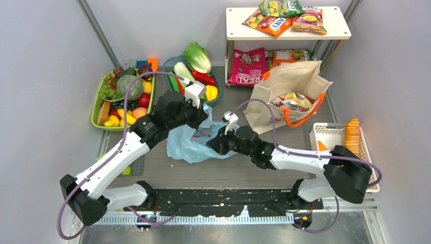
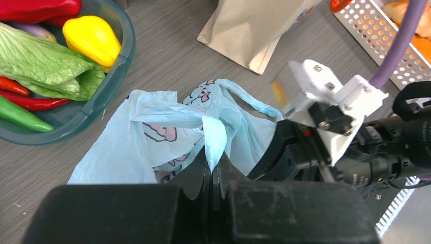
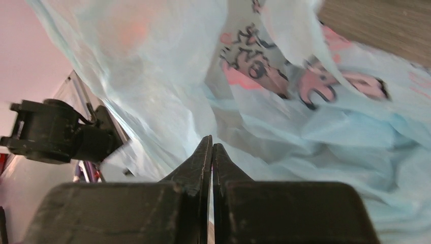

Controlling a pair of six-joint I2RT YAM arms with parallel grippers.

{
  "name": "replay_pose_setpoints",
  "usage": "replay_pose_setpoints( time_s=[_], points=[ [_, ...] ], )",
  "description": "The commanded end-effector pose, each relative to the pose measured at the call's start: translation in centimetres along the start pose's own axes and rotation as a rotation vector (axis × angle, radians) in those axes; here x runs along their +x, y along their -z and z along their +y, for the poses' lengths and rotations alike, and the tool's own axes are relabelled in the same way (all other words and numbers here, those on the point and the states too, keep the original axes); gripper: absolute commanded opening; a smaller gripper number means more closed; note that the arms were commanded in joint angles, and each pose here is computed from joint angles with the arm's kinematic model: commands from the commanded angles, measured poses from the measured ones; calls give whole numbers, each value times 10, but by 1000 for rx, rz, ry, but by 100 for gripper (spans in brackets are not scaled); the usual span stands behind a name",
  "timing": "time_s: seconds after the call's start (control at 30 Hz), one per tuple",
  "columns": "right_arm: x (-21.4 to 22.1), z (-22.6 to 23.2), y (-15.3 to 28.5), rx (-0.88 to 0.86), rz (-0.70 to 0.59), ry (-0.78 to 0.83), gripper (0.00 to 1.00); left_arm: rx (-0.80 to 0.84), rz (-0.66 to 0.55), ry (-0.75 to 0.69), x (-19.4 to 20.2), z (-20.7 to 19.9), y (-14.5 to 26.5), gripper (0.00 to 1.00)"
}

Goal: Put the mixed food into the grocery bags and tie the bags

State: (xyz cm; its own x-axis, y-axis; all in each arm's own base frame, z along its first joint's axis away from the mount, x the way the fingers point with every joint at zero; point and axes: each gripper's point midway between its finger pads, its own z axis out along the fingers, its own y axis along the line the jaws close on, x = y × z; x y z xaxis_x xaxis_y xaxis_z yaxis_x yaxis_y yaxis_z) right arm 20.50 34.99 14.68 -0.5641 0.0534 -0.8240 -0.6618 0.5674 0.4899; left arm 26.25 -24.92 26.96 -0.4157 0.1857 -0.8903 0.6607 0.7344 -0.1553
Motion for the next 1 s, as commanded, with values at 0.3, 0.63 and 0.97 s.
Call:
replay_pose_setpoints(
  time_s=[0.3, 0.63, 0.97],
  points=[
    [-52, 28, -32, -33, -192, 12, 5, 70, -193, -75, -39, -33, 49, 0],
    [16, -39, -67, 203, -107, -101, 5, 128, -282, -79, -53, -44, 80, 0],
    [44, -129, -28, 556, -104, -321, 5, -130, -509, -96, -80, 2, 147, 0]
  ],
)
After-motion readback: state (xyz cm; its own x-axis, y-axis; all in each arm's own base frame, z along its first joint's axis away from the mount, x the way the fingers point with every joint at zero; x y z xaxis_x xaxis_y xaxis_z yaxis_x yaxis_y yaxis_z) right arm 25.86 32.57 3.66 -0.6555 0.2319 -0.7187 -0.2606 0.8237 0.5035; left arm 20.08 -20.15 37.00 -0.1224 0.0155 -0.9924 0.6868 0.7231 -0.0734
